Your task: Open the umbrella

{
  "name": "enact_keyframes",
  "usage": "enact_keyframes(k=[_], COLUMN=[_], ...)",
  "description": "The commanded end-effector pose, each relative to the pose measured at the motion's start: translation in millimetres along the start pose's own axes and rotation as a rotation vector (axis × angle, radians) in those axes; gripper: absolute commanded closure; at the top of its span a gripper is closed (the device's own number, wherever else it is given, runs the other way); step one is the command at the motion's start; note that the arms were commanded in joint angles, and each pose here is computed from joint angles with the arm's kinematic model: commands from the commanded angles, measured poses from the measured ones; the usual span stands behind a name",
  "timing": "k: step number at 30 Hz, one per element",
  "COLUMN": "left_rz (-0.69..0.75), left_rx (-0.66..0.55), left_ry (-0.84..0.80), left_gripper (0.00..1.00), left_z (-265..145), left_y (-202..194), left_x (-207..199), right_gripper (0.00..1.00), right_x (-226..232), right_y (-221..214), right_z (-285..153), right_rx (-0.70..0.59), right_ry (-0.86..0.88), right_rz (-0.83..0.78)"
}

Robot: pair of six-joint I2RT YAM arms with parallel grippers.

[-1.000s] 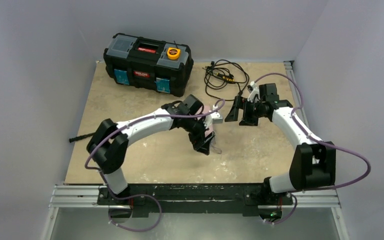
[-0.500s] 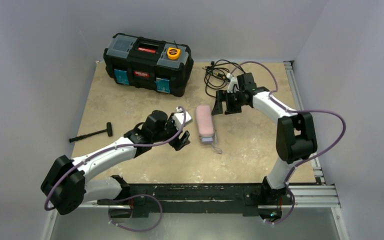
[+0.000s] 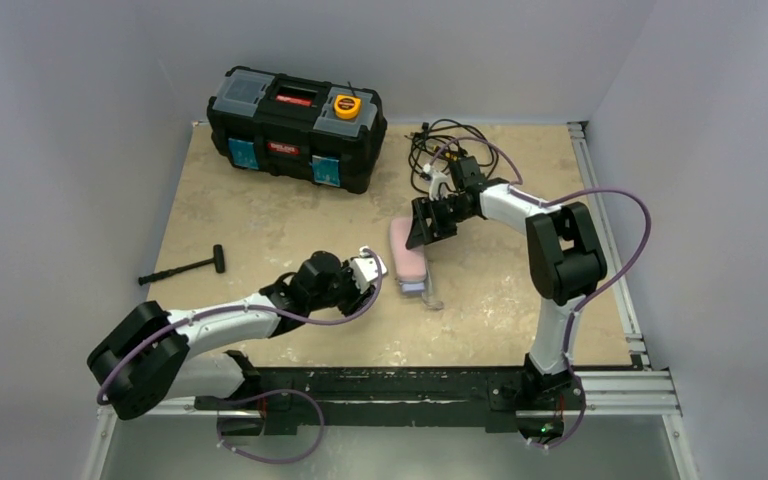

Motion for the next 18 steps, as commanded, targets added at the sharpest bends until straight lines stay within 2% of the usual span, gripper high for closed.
enact_keyframes(k=[1, 8, 18], left_rz=[0.030, 0.045, 0.065], left_rx=[-0.092, -0.122, -0.165], left_ry=[0.036, -0.016, -0.035], left_gripper=[0.60, 0.63, 0.66], left_z=[12.9, 37.7, 61.4], left_y=[7.4, 12.8, 19.2], left_x=[-0.6, -22.2, -31.9], right_gripper=[0.41, 0.48, 0.52], right_x=[-8.6, -13.2, -14.9], right_y=[-36.6, -58.2, -72.6], right_z=[8.0, 12.9, 14.5], right_rx=[0.112, 0.167, 0.179], right_ry=[0.009, 0.036, 0.041], right_rz=[-0.067, -0.060, -0.033])
Point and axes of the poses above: each gripper's point midway between its finger pads, its own z axis out along the fingers, its own x axis along the line the jaws close on, y = z × x, the point moved 3 cm from there along -z, back along the fingers, and after that the axes turned 6 degrees about z, right-handed, at the moved point
